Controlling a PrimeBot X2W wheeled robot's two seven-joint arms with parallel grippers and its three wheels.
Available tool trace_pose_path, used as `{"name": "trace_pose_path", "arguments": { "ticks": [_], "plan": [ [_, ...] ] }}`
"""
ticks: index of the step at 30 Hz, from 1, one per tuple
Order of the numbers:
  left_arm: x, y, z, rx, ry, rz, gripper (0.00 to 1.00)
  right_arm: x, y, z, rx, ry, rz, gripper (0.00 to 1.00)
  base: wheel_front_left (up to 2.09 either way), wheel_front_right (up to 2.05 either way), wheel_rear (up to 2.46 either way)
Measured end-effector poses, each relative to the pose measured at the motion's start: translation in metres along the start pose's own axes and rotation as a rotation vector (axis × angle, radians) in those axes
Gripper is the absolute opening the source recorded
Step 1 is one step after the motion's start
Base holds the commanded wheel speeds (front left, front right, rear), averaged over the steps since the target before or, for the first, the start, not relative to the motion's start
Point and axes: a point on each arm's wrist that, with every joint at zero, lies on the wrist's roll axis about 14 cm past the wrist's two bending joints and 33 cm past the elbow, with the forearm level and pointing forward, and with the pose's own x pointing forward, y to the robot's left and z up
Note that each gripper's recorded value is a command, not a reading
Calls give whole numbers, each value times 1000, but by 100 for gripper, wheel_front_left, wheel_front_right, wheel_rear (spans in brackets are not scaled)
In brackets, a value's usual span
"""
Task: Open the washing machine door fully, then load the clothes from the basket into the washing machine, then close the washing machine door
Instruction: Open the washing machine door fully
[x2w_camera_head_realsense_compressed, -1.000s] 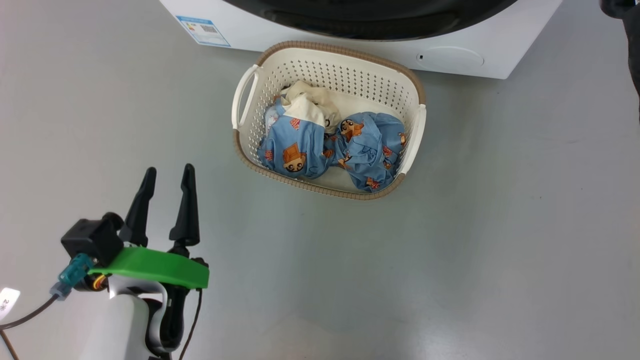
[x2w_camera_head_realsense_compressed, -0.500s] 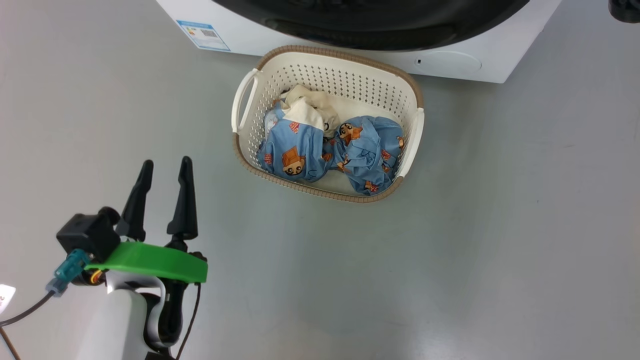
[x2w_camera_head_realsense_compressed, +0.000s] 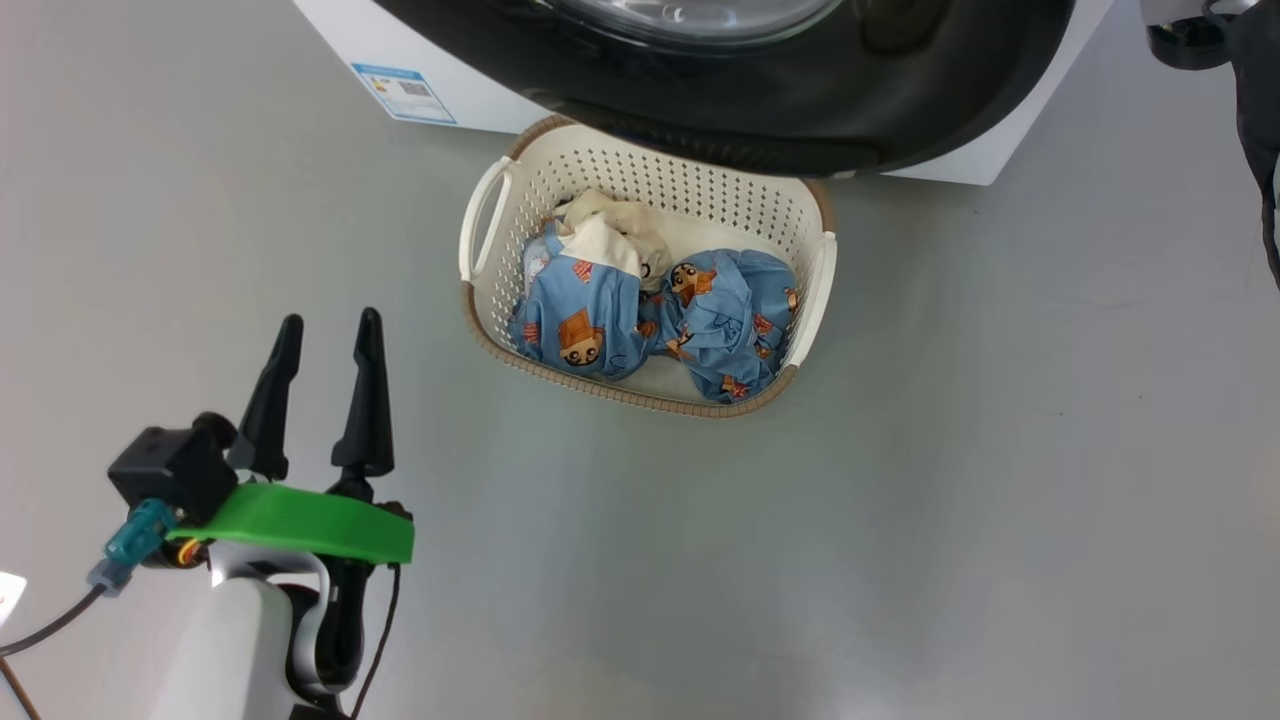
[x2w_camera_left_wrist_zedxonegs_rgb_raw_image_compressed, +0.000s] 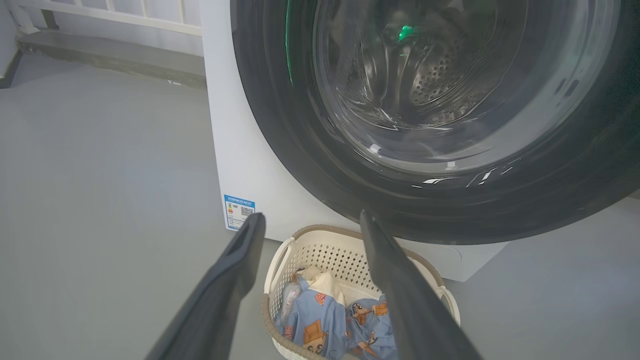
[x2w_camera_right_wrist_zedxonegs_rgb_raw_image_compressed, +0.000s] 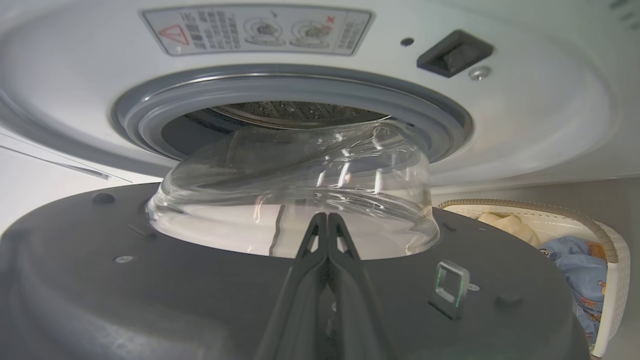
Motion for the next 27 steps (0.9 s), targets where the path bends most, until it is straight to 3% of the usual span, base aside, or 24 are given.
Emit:
{"name": "trace_pose_path", "arguments": {
  "ticks": [16,27],
  "plan": [
    [-3,-10,12,9,-35,-27,100,-20,18,-39,-35,212,-2,0,0,0,0],
    [-7,-19,22,10,-60,-56,100,-47,7,-64,-25,308,-16,0,0,0,0]
  ]
}}
